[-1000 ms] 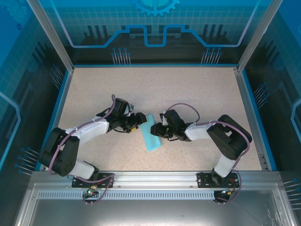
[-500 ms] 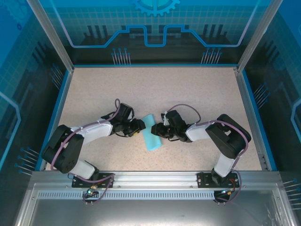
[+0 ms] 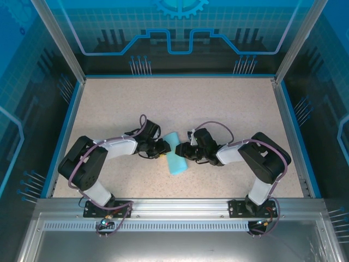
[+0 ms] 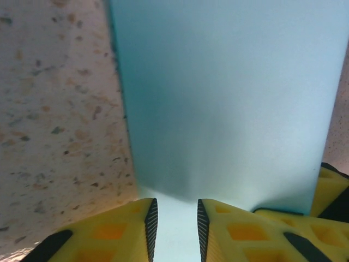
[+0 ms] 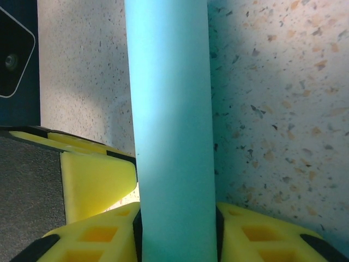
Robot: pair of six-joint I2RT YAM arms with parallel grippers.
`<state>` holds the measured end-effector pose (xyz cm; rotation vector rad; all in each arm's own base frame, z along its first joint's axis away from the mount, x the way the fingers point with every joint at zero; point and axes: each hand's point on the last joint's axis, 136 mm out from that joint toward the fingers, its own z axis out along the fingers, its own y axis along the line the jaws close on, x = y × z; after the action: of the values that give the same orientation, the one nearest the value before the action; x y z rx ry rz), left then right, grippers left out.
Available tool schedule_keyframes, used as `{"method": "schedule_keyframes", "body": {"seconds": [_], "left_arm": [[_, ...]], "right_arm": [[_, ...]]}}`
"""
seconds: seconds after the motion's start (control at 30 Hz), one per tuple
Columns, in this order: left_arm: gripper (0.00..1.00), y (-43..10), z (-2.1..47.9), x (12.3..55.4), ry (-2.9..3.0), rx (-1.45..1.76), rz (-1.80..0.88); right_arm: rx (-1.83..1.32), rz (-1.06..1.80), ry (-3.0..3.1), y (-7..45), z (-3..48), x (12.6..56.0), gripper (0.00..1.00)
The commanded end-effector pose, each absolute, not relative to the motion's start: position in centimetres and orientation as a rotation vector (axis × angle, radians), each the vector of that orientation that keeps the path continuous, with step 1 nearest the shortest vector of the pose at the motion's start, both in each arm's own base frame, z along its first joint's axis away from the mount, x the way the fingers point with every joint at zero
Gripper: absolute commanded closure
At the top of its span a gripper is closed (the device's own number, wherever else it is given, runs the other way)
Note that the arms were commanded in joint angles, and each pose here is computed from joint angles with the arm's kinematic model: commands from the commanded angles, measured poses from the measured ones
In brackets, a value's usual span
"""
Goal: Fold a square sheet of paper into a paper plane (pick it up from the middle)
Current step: Fold the square sheet of paper in half at the center of the table.
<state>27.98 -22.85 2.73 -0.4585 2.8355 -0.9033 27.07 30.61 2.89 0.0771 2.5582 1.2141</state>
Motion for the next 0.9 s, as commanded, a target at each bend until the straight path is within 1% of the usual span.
{"method": "schedule_keyframes", "body": {"seconds": [0.0,0.07,0.13,0.2,0.33,0.6,0.87], "left_arm": [[0.73,-23.9,3.0,28.2,2.854,-0.402,-0.922],[0.77,-23.8,2.8,28.1,2.866,-0.397,-0.903],[0.77,-23.8,2.4,28.0,2.878,-0.397,-0.893],[0.77,-23.8,2.0,27.8,2.89,-0.394,-0.884],[0.77,-23.7,1.6,27.8,2.904,-0.387,-0.869],[0.77,-24.3,1.6,28.3,2.904,-0.367,-0.886],[0.78,-24.9,2.1,28.8,2.891,-0.341,-0.916]], "right_arm": [[0.116,1.171,2.605,29.5,1.3,26.7,0.62],[0.115,1.17,2.605,29.5,1.3,26.8,0.61],[0.115,1.169,2.605,29.5,1.3,26.8,0.59],[0.113,1.163,2.609,29.4,1.4,26.9,0.55],[0.092,1.133,2.614,29.2,1.8,26.9,0.5],[0.015,0.955,2.655,27.6,2.8,27.0,0.4],[-0.071,0.765,2.69,26.3,3.2,27.9,0.41]]}}
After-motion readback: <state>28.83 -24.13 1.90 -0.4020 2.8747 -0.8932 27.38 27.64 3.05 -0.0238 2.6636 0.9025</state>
